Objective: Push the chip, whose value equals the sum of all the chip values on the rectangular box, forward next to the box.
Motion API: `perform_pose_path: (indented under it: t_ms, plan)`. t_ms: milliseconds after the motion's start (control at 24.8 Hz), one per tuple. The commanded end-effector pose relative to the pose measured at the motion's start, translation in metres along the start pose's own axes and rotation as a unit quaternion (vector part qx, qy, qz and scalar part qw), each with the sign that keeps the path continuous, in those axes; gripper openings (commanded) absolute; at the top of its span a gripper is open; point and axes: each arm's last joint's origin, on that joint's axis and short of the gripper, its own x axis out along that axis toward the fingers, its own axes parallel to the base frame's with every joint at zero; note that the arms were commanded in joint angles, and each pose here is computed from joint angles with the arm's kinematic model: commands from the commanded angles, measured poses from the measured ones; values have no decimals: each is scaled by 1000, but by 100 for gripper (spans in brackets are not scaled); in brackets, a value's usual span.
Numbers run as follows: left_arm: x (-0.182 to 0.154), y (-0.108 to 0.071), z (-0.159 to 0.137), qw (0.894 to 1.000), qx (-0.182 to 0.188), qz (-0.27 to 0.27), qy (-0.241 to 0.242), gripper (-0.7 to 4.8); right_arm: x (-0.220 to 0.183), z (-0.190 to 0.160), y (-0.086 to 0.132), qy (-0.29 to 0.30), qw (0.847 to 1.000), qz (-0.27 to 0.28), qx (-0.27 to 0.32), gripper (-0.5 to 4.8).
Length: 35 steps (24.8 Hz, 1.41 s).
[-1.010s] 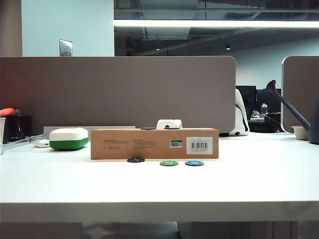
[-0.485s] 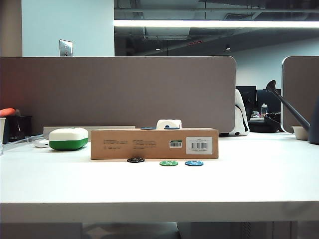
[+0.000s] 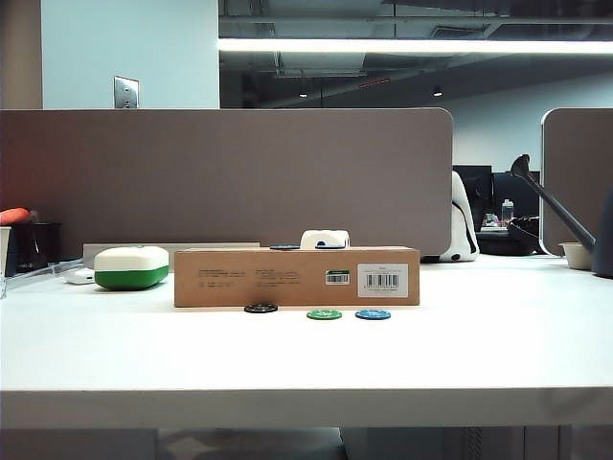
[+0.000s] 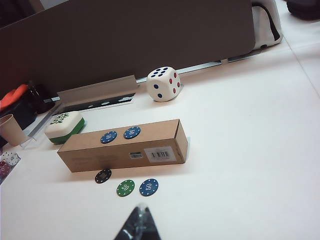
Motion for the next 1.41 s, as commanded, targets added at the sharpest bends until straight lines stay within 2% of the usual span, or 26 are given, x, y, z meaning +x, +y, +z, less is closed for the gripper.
perform_pose_path:
  t_ms: [40, 565, 767, 929, 1413]
  plan:
    - [7, 0, -11, 1000, -8, -24, -4, -5, -1, 2, 1, -8, 1000, 2, 1, -5]
    - [21, 5, -35, 999, -12, -4, -34, -5, -1, 2, 1, -8, 1000, 2, 1, -5]
    - [27, 3, -49, 998, -9, -32, -55, -5, -1, 2, 1, -8, 1000, 1, 1, -5]
    - [27, 2, -49, 997, -1, -48, -56, -5, -1, 2, 1, -8, 1000, 2, 1, -5]
    - [27, -1, -49, 998, -2, -33, -56, -5, -1, 2, 1, -8, 1000, 1, 1, -5]
